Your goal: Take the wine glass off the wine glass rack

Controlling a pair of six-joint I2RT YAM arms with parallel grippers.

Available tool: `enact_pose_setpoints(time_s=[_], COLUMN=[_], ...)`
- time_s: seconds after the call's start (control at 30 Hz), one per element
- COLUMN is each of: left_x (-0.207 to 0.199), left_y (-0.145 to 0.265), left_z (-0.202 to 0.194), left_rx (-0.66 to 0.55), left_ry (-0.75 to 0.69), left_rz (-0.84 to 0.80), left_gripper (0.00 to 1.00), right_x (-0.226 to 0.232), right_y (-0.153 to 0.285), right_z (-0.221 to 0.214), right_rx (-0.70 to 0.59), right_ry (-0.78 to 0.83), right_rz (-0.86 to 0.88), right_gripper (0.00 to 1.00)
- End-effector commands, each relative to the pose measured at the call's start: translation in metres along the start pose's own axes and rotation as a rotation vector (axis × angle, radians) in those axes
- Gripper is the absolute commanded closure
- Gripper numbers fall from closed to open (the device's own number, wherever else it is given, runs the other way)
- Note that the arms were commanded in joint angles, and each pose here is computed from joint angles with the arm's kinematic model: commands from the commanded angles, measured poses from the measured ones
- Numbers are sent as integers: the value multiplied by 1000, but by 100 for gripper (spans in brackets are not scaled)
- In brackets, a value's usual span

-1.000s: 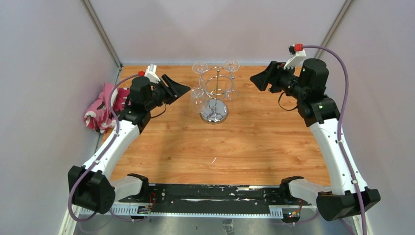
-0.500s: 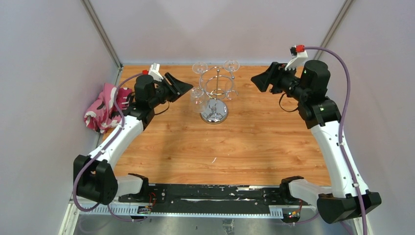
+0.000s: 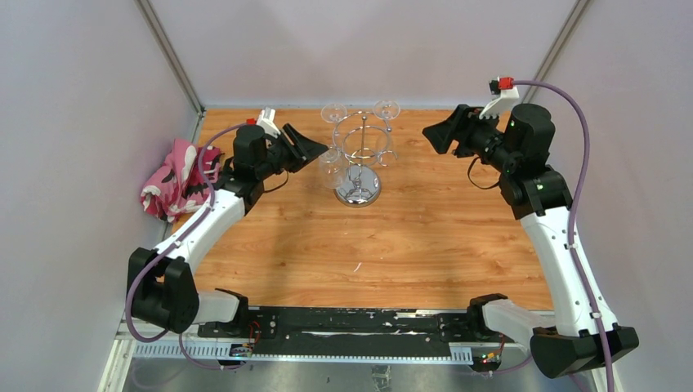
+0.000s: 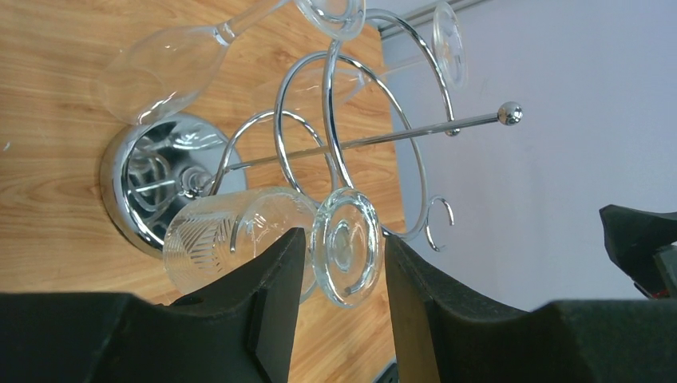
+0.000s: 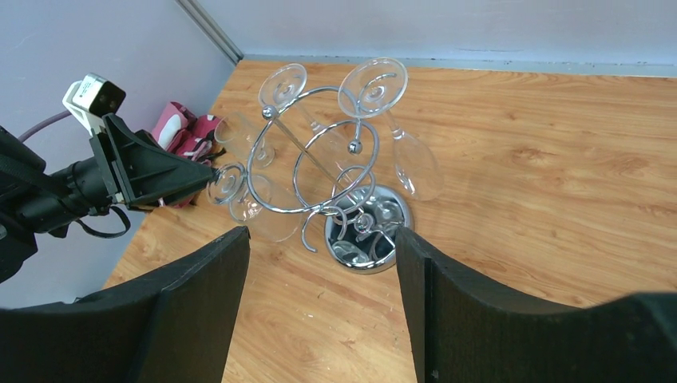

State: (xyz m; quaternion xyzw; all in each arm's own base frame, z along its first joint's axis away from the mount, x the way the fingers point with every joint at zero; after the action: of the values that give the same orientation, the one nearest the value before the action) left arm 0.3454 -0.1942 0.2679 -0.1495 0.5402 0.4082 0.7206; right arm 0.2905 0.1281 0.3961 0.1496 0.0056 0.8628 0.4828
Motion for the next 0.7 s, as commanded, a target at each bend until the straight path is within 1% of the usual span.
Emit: enact_pose_setpoints(time_s=[0.0,0.67], left_x=[-20,-53], left_y=[0,20], left_z=[4,4], left_rx=[-5,-24], left_ry=[-43,-65], left_rz=[-56,-140], left_gripper=[54,53], right_x=[0,3], right_y=[1,2], right_z=[2,3], right_rx=[-24,-32], right_ry=[24,19], right_rz=[-9,3], right_gripper=[28,29])
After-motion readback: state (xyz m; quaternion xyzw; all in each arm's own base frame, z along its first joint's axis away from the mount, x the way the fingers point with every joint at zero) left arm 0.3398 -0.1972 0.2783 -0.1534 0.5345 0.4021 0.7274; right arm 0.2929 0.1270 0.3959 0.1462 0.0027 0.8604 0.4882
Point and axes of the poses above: each gripper's point midway between its finger pads, its own y axis back along the fingers, its own x axis along the line the jaws close on, z = x × y, the point moved 3 cm from there along y, back along the fingers, and after that the axes turned 8 degrees about y, right-handed, at the moved point
